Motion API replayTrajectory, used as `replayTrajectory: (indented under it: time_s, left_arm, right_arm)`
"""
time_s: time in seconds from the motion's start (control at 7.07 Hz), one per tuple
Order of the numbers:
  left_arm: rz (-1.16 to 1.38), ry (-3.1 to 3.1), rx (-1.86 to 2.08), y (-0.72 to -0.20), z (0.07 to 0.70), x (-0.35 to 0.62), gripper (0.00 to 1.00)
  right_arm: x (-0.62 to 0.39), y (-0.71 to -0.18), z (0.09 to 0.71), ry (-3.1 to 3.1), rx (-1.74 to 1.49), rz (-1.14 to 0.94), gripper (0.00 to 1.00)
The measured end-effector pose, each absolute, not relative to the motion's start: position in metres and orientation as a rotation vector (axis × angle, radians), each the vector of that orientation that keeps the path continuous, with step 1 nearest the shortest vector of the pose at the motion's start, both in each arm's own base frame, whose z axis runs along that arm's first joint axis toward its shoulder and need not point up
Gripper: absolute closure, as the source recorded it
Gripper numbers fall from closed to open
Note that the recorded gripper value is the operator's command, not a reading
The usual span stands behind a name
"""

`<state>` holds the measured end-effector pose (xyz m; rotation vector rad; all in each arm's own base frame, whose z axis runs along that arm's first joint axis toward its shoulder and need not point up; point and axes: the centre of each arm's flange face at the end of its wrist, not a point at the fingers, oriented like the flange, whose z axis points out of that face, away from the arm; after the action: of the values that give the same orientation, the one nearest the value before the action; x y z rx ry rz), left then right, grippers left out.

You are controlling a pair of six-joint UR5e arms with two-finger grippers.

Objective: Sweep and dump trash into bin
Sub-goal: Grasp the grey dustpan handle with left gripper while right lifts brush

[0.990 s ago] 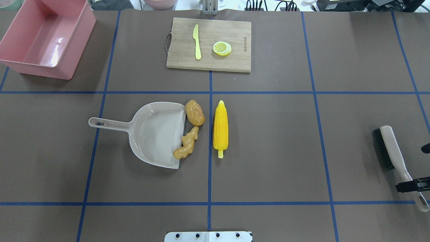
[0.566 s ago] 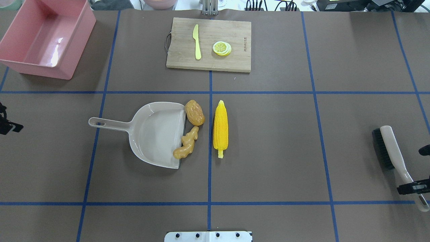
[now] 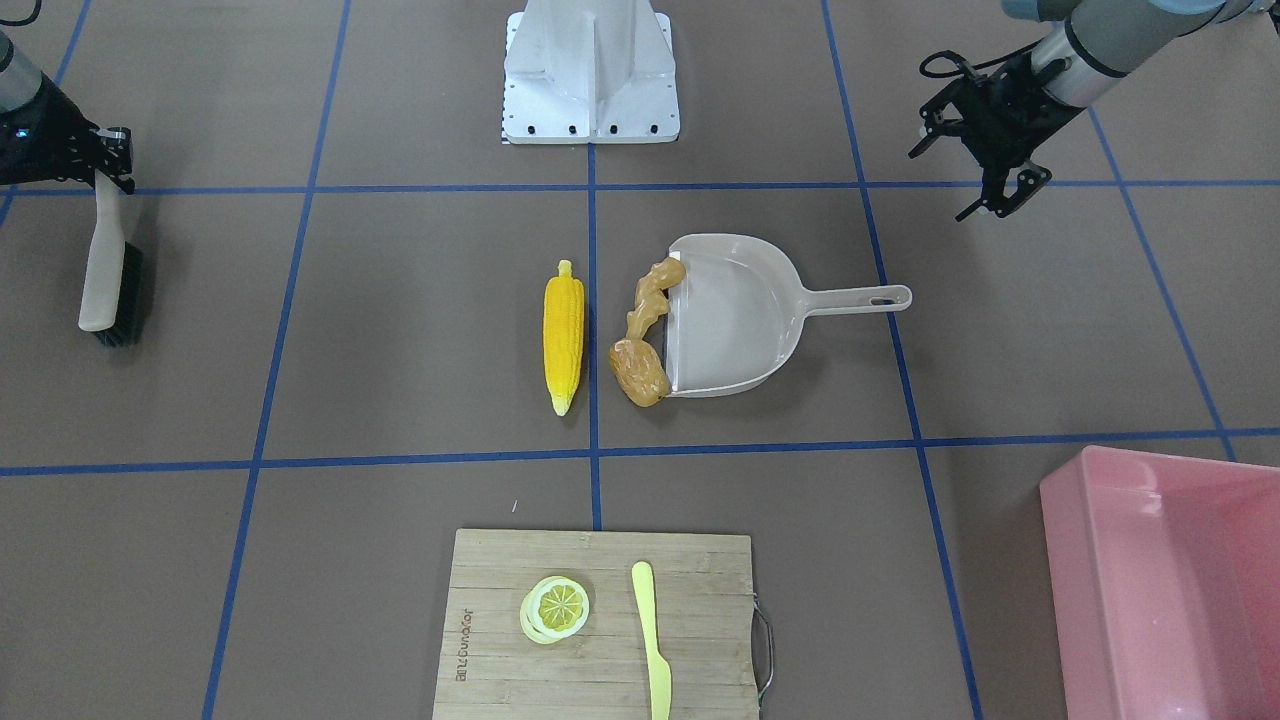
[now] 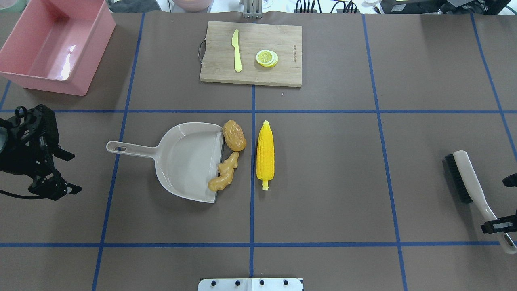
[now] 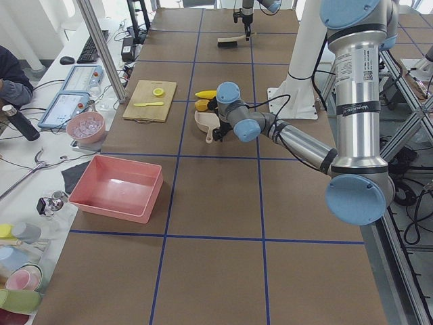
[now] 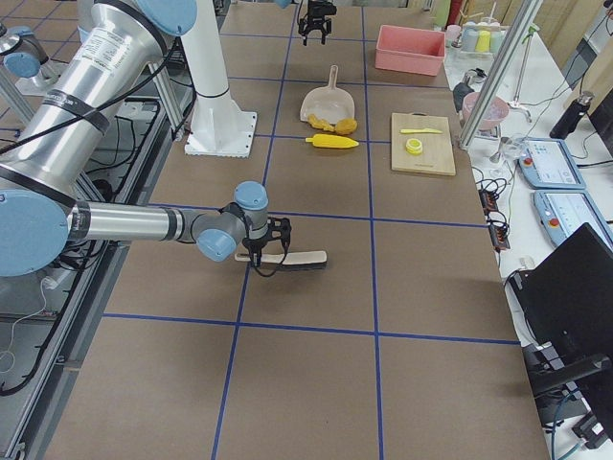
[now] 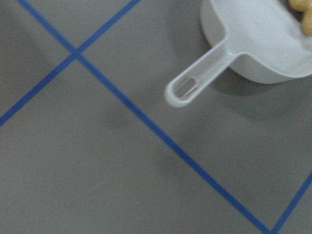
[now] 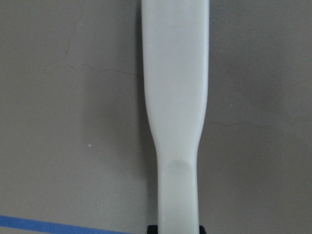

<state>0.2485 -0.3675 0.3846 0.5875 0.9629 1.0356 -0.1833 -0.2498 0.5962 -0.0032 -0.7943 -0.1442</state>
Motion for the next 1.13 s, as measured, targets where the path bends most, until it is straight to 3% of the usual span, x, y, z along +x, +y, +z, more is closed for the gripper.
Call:
replayTrajectory:
  time_s: [0.42,0.71,1.13]
  left_arm:
    - [1.366,0.709,0.868,-0.412,0.381,0.281,0.0]
    - [1.389,0.658,0.932,-0.439,0.362,0.302,0.0]
    - [1.382,0.614,0.944,-0.434,0.376,0.297,0.0]
  right_arm:
    - [-0.174,-0.294,0.549,-0.918,-0.038,-0.079,1.0]
    - [-0.189,-0.364,0.504,-0.888,-0.012,-0.085,1.0]
    - [-0.221,-0.469,0.403,-0.755,0.017,-0.2,1.0]
